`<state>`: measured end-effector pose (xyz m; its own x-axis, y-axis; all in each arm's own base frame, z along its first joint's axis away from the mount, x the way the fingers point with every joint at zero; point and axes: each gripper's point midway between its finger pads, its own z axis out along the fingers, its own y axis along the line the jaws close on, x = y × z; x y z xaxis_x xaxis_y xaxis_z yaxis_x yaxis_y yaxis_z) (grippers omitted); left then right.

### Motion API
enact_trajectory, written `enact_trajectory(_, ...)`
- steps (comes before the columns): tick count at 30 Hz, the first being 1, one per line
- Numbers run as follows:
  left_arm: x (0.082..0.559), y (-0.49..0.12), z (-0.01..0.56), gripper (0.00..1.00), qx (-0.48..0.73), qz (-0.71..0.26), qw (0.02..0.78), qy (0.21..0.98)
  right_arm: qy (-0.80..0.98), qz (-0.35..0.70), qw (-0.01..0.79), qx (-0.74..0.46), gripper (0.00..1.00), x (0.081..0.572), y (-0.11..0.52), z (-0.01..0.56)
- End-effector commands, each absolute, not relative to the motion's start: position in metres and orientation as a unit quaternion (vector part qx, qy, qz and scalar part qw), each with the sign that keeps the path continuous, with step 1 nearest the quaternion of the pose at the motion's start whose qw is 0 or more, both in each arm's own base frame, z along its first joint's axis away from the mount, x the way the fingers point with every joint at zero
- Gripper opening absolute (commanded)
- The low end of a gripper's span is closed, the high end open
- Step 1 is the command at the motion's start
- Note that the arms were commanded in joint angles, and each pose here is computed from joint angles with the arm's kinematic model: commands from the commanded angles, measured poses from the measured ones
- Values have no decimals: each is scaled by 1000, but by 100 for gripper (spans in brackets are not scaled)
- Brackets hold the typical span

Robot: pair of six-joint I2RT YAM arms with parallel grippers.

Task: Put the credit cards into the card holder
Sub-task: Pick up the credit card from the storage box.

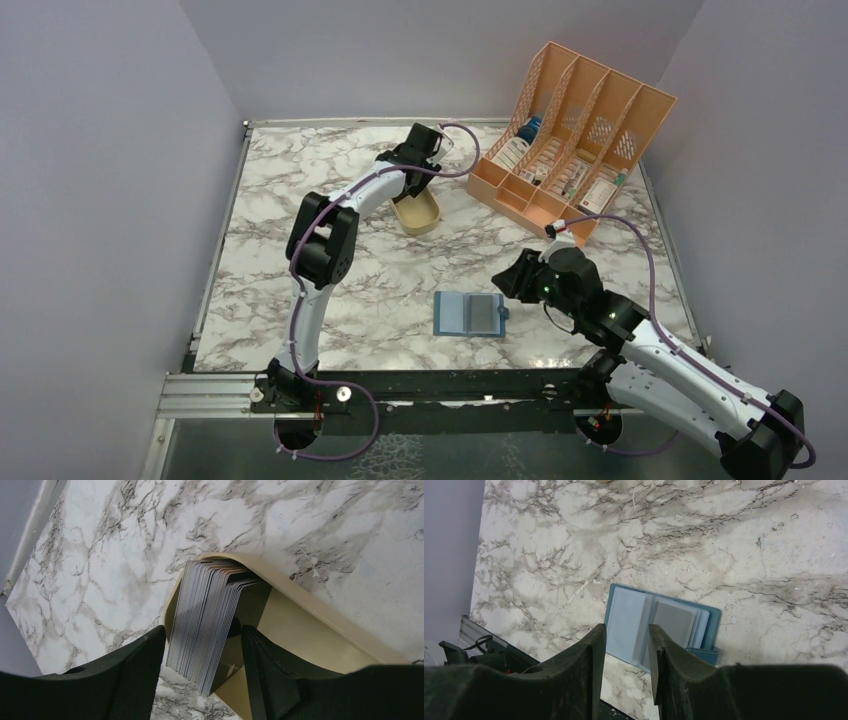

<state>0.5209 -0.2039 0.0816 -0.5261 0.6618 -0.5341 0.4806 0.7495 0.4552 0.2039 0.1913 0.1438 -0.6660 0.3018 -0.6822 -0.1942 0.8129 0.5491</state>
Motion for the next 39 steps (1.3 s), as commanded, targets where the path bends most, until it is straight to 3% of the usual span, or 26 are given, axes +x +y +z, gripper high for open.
enact_trajectory(1,526,-196,77,58,328,148,357,862,850,311,425,32,36,208,193,162)
enact_trajectory(6,529,-196,85,49,328,151,364,858,848,314,425,33,36,208,194,162)
enact_trajectory(28,530,-197,104,35,322,148,379,855,849,318,421,28,36,209,198,161)
enact_trajectory(39,526,-202,114,21,317,135,385,856,849,321,418,27,36,207,199,161)
